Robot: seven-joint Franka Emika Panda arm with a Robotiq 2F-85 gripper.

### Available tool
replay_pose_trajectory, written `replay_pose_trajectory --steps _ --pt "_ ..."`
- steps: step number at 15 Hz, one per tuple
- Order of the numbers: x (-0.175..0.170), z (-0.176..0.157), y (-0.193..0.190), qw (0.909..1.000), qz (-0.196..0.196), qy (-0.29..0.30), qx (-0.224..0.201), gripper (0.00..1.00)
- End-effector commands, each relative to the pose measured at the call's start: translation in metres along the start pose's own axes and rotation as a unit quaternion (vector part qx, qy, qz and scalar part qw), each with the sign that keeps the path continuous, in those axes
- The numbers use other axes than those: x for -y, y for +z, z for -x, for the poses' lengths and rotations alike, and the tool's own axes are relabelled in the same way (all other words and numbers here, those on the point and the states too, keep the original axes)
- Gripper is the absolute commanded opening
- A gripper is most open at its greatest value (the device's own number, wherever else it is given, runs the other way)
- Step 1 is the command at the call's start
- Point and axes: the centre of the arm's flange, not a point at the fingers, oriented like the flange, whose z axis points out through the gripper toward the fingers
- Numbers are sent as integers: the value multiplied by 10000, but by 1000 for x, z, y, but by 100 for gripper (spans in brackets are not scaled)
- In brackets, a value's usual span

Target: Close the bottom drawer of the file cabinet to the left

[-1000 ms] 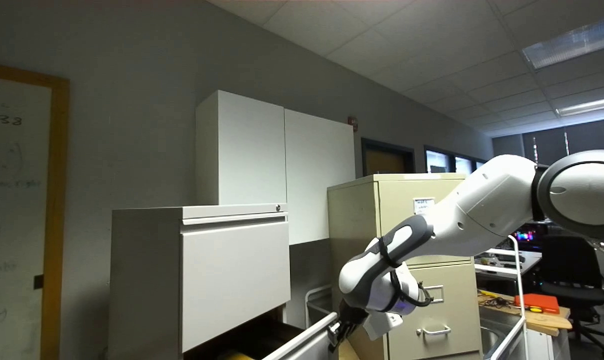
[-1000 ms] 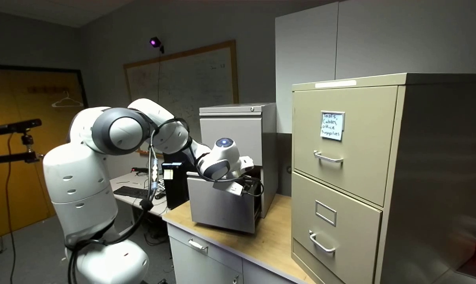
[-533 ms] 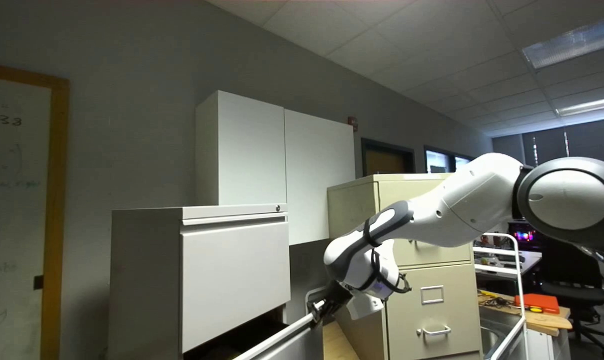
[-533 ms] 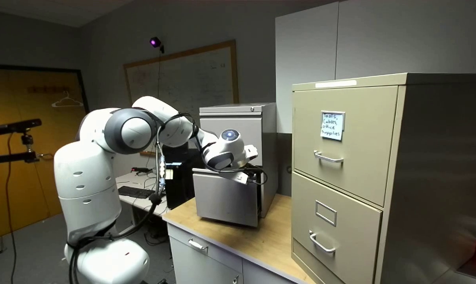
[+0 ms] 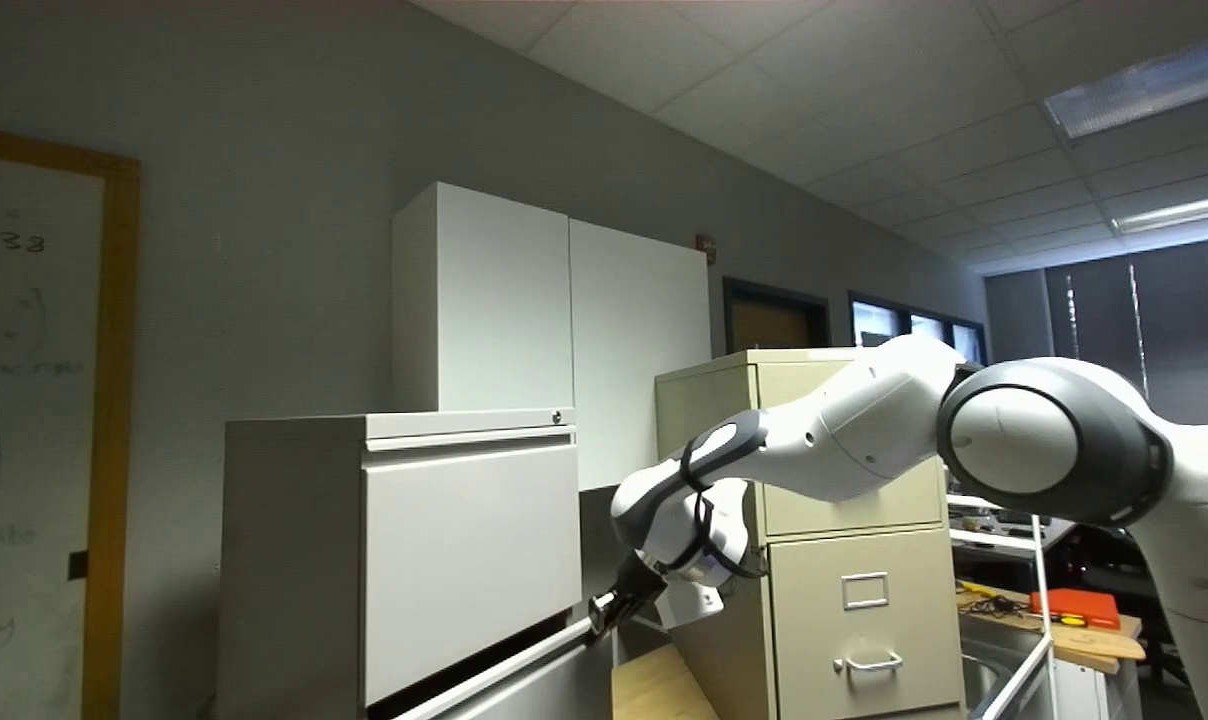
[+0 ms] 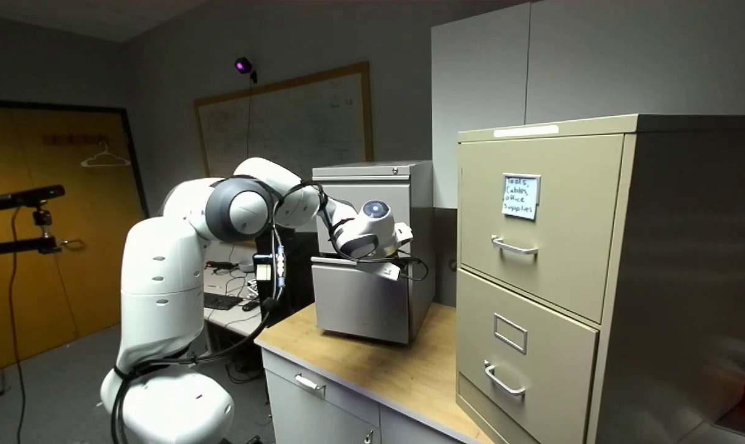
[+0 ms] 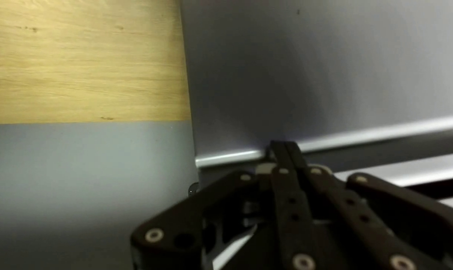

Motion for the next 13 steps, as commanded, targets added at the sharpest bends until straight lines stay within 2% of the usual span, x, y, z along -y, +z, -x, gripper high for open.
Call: replay_pose_trajectory --steps 1,8,13 --pt "-6 -59 18 9994 -103 -128 -313 0" --pt "-5 -98 48 9988 -174 -362 -286 0" --pt "-7 -105 51 9976 -270 -638 69 0"
